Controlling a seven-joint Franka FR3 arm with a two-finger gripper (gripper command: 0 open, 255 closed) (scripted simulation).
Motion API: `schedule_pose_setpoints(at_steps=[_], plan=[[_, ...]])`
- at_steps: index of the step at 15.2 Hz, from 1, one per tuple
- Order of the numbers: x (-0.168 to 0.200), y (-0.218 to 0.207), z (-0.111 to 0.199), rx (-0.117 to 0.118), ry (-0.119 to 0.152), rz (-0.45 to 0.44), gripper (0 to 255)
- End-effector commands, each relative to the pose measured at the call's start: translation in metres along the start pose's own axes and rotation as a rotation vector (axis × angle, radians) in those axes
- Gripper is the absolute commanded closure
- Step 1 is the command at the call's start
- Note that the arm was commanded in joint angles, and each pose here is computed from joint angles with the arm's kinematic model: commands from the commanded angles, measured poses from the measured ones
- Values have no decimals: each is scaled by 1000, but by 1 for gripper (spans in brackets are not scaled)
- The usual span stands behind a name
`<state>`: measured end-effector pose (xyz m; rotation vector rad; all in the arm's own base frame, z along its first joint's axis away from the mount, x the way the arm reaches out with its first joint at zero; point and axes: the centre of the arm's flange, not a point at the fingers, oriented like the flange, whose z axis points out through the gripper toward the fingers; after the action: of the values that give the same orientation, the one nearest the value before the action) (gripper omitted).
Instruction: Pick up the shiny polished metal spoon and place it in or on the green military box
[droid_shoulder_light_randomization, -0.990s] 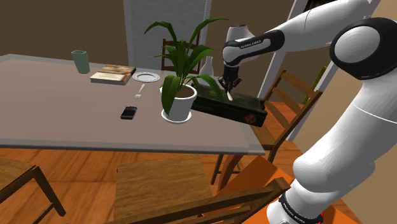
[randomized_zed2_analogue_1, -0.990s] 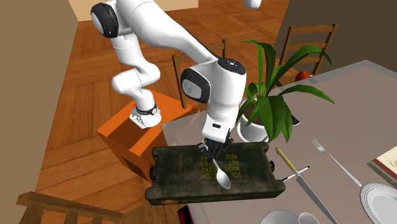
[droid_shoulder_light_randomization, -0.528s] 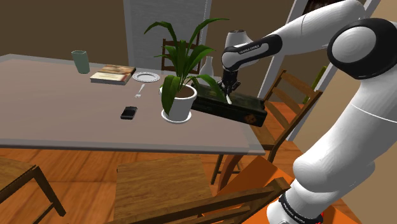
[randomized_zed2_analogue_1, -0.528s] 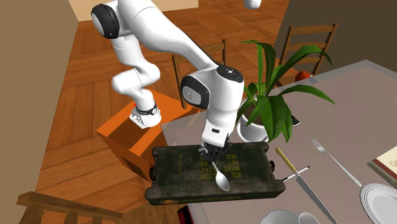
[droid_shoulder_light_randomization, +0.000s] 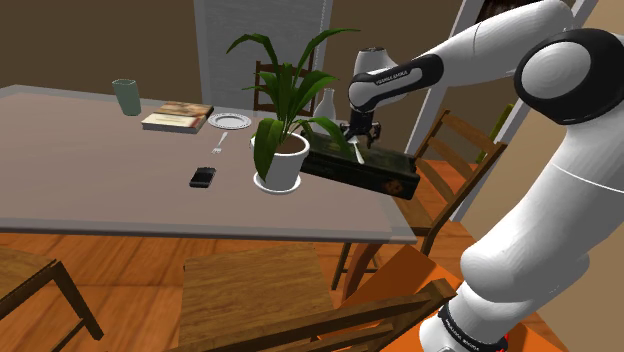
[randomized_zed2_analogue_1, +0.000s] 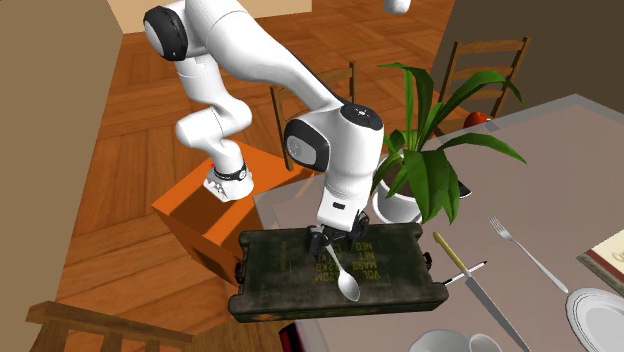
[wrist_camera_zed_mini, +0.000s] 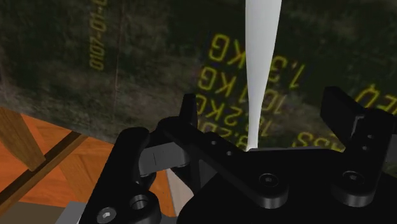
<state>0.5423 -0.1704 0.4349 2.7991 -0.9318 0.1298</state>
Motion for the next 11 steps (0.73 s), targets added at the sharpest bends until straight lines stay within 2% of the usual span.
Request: schedule_pose_setpoints(at_steps=[1,2,6,11], plan=[[0,0,0,0,0,0,0],[0,0,0,0,0,0,0],[0,0,-50,0,0,0,0],[0,0,-50,0,0,0,0]])
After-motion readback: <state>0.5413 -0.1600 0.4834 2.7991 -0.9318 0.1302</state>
